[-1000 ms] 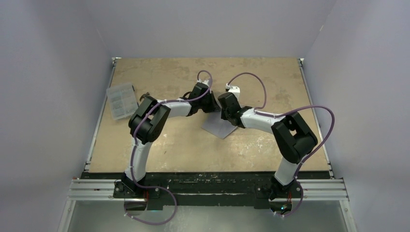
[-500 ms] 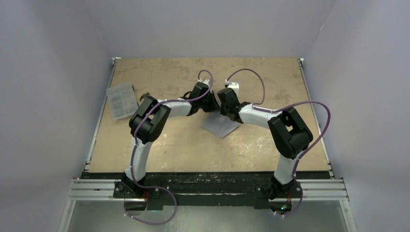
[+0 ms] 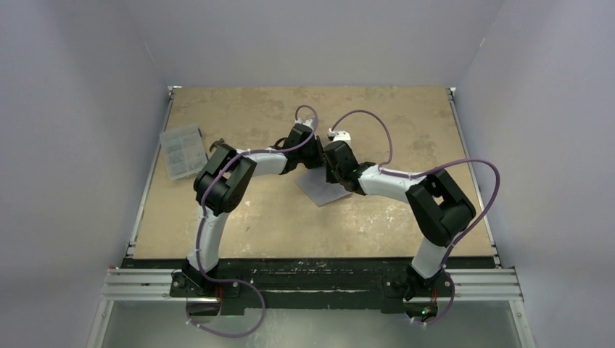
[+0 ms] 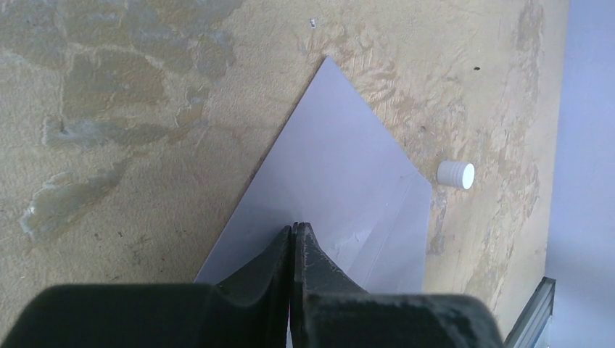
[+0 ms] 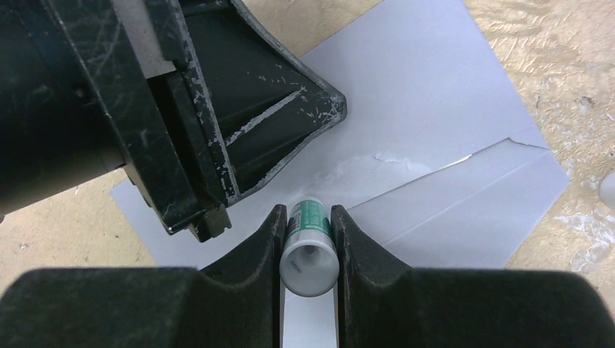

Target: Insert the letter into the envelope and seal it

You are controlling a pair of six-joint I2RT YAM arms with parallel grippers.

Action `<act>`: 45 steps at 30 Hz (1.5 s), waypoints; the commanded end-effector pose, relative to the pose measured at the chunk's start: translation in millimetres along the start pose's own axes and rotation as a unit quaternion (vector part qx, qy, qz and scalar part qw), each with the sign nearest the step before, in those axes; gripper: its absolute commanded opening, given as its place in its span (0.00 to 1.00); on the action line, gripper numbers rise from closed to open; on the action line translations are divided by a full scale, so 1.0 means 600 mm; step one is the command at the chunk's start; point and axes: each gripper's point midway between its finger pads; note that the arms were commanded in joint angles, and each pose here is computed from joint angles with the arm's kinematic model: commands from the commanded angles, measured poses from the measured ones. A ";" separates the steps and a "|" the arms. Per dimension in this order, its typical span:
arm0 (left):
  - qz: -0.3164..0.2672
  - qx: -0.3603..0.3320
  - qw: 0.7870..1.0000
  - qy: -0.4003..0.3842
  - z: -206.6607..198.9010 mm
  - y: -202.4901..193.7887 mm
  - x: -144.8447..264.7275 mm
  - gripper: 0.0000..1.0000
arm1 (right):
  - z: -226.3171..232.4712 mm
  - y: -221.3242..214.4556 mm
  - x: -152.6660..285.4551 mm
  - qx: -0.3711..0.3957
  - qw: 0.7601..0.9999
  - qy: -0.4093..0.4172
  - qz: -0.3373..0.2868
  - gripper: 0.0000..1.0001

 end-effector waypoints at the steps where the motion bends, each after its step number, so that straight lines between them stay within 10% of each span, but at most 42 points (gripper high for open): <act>1: 0.192 0.012 0.954 0.230 0.235 -0.237 0.034 0.00 | 0.000 -0.043 0.011 0.014 0.999 0.013 0.044 0.00; 18: 0.211 -0.029 0.953 0.216 0.237 -0.239 0.033 0.00 | -0.116 -0.020 -0.030 -0.030 0.992 -0.119 0.017 0.00; 30: 0.196 -0.027 0.965 0.175 0.195 -0.208 0.028 0.00 | 0.008 0.108 0.069 -0.094 0.989 0.116 -0.013 0.00; 39: 0.158 0.001 0.985 0.068 0.092 -0.123 0.043 0.00 | -0.084 0.109 0.131 -0.218 0.967 0.129 0.019 0.00; 45: 0.139 -0.007 0.990 -0.003 0.018 -0.072 0.089 0.25 | -0.158 0.058 0.122 -0.296 0.945 0.125 0.061 0.00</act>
Point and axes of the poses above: each gripper's point midway between its finger pads, its own x axis back along the fingers, its own z axis along the line the jaws close on, y = z × x, and after that the axes turned 5 degrees about -x, right-handed
